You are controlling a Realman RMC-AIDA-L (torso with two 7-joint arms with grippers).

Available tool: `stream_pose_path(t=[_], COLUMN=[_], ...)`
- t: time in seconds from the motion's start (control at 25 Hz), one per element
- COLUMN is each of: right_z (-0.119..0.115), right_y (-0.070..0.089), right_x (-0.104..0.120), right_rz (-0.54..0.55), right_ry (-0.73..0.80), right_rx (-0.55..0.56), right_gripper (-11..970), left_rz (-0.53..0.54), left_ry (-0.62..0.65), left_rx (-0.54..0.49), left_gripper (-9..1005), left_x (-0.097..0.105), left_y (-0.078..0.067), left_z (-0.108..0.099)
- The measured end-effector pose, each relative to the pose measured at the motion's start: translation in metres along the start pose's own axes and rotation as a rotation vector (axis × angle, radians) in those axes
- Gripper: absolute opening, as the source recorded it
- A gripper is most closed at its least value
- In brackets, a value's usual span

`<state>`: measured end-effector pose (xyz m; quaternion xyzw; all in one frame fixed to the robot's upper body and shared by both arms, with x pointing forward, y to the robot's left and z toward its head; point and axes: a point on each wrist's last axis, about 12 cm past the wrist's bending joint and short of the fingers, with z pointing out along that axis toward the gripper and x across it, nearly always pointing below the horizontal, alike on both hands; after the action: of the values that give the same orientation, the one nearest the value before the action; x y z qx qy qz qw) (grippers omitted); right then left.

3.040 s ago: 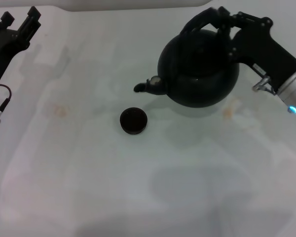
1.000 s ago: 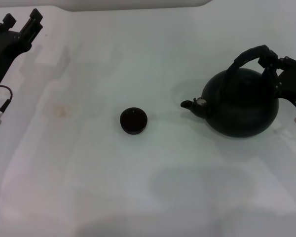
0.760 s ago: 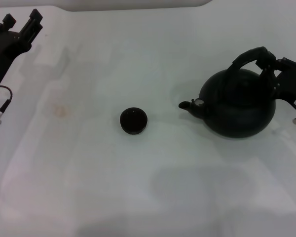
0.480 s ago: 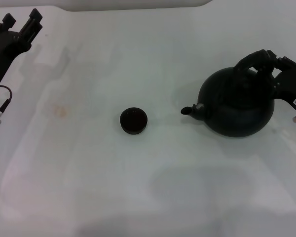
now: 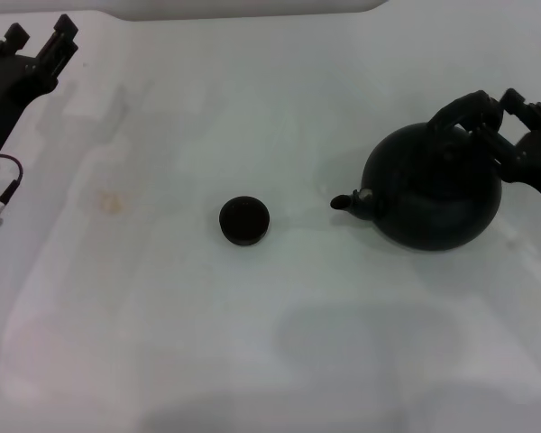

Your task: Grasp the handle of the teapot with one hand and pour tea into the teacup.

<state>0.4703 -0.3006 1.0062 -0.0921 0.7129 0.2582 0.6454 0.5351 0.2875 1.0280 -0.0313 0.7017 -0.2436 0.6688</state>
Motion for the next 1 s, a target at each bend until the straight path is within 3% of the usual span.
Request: stream_pose_path(t=[0.32, 0.56, 0.72, 0.88, 1.0], right_z=[-0.033, -0.051, -0.041, -0.015, -0.008], right_y=[0.008, -0.002, -0.015, -0.017, -0.020], right_x=[0.003, 0.003, -0.007, -0.018, -0.023], right_rz=[0.026, 0.015, -0.066, -0.269, -0.329], right_ry=[-0.061, -0.077, -0.138, -0.168, -0.185], right_rx=[-0.021, 0.065, 0.177, 0.237, 0.279], right_gripper=[877, 876, 875, 874, 874], left_rz=[0.000, 0.002, 0.005, -0.003, 0.000], left_ry=[-0.004, -0.005, -0.014, -0.012, -0.004], left_rx=[0.003, 0.003, 0.006, -0.010, -0.014], left_gripper=[819, 819, 818, 819, 818], left_x=[-0.001, -0.001, -0.002, 0.000, 0.000], left_y=[-0.001, -0.001, -0.003, -0.002, -0.002], left_z=[0.001, 0.001, 0.004, 0.004, 0.005])
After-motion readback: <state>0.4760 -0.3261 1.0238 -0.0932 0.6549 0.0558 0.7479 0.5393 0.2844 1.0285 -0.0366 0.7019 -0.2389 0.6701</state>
